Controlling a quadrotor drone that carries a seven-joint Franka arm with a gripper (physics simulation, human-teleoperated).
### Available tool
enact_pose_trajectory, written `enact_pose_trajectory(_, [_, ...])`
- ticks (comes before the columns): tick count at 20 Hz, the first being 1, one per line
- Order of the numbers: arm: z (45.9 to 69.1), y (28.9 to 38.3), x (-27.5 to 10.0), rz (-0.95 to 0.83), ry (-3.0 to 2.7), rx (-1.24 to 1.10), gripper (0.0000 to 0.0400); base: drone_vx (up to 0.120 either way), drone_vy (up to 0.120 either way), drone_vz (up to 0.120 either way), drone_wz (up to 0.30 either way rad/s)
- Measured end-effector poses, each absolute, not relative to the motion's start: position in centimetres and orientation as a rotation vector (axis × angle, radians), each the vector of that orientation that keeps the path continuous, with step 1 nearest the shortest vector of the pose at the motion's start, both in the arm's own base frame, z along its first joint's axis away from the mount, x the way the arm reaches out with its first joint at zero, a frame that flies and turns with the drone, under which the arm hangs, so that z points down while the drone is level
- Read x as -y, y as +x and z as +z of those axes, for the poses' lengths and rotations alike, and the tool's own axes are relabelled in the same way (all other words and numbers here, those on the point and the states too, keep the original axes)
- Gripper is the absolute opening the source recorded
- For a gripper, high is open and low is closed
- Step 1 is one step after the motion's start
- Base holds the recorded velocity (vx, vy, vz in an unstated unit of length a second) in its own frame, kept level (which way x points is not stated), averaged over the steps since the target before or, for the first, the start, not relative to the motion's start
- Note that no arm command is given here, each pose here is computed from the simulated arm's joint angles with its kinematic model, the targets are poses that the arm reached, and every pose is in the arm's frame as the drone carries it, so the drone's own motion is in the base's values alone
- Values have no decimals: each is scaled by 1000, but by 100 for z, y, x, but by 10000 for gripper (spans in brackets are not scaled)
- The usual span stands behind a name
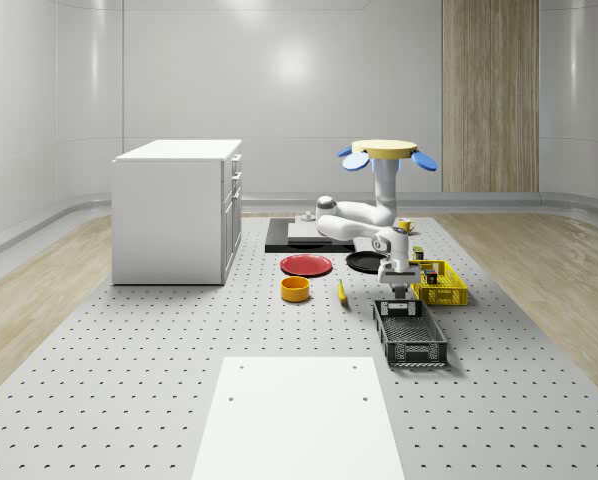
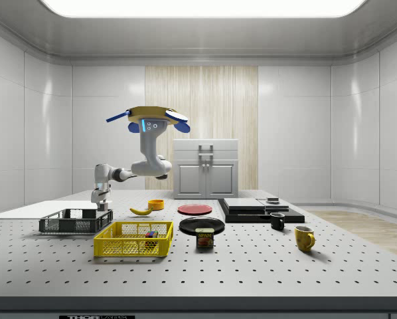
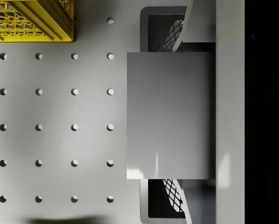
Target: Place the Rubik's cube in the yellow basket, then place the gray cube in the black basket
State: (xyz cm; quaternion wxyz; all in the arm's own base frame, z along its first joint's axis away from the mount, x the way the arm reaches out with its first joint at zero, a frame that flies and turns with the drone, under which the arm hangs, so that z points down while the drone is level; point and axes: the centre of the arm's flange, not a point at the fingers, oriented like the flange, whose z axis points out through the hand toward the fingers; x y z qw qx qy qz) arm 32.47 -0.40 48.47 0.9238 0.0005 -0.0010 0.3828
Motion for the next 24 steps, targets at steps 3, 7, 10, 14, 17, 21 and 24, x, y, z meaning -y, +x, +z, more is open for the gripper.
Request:
enact_pose_trajectory(3, [4847, 3247, 40, 786, 1, 2, 250, 120, 0, 0, 0])
enact_pose_trajectory(7, [4847, 3247, 40, 786, 1, 2, 250, 120, 0, 0, 0])
enact_pose_trajectory(10, [4847, 3247, 40, 786, 1, 2, 250, 120, 0, 0, 0])
enact_pose_trajectory(14, [4847, 3247, 40, 786, 1, 2, 250, 20, 0, -90, 0])
enact_pose_trajectory(17, [4847, 3247, 40, 786, 1, 2, 250, 0, 0, -120, 0])
enact_pose_trajectory(21, [4926, 3247, 40, 786, 1, 2, 250, 0, 0, 0, 0])
enact_pose_trajectory(24, [5039, 3247, 39, 786, 1, 2, 250, 0, 0, 0, 0])
